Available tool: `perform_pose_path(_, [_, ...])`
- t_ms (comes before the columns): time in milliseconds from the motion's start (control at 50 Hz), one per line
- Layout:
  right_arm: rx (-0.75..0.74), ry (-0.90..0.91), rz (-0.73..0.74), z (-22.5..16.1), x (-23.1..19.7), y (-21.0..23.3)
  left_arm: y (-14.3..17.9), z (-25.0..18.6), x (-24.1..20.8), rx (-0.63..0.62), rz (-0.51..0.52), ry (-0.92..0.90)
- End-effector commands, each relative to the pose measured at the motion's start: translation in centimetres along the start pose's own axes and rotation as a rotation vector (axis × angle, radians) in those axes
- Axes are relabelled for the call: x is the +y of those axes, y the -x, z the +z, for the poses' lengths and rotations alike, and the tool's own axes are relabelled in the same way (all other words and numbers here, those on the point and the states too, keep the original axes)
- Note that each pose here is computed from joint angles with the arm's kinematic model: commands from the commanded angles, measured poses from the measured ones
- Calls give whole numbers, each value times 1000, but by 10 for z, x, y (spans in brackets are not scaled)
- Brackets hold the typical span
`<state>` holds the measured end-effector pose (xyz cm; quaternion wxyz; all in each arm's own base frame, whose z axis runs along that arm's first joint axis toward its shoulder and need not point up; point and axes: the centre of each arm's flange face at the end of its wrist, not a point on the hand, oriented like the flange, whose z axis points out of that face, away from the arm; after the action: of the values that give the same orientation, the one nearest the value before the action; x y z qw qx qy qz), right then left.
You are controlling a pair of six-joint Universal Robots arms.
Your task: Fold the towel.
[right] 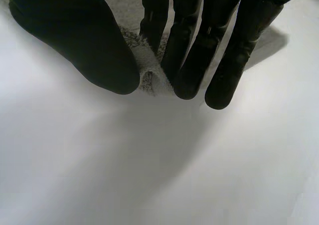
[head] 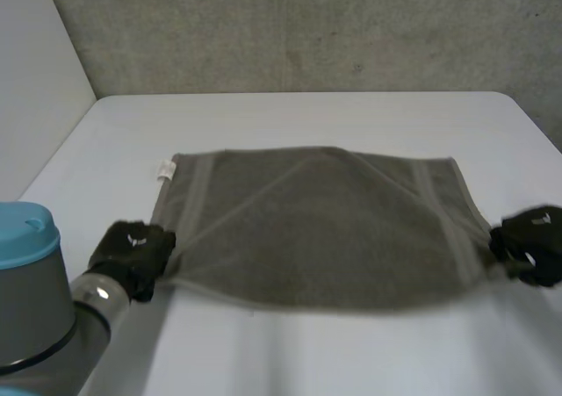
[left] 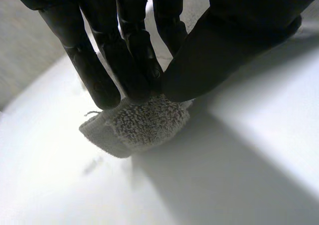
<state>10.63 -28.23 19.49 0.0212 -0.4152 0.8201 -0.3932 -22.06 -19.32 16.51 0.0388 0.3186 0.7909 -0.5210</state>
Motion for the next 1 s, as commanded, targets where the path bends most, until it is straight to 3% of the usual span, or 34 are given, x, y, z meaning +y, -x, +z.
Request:
perform_pose_path(20, [-134,169,-48,-41,23,0,-6,-51,8,108,38,166])
perform_pose_path(260, [-58,144,-85,-38,26,-13,-2,-36,-16,91,59,89])
perform_pose_path(500, [73,-7,-30,40,-11,-24,-5,78,-47,24,174,-44])
perform_pose_path(620, [183,-120,1,72,-31,-35,-1,125,-70,-19,167,-119])
perform_pose_path(840, [406,-254,-19,109,-53,-56,0,176,-88,-80,154,-236])
perform_pose_path(1000, [482,-265,-32,126,-56,-62,3,195,-106,-146,143,-375])
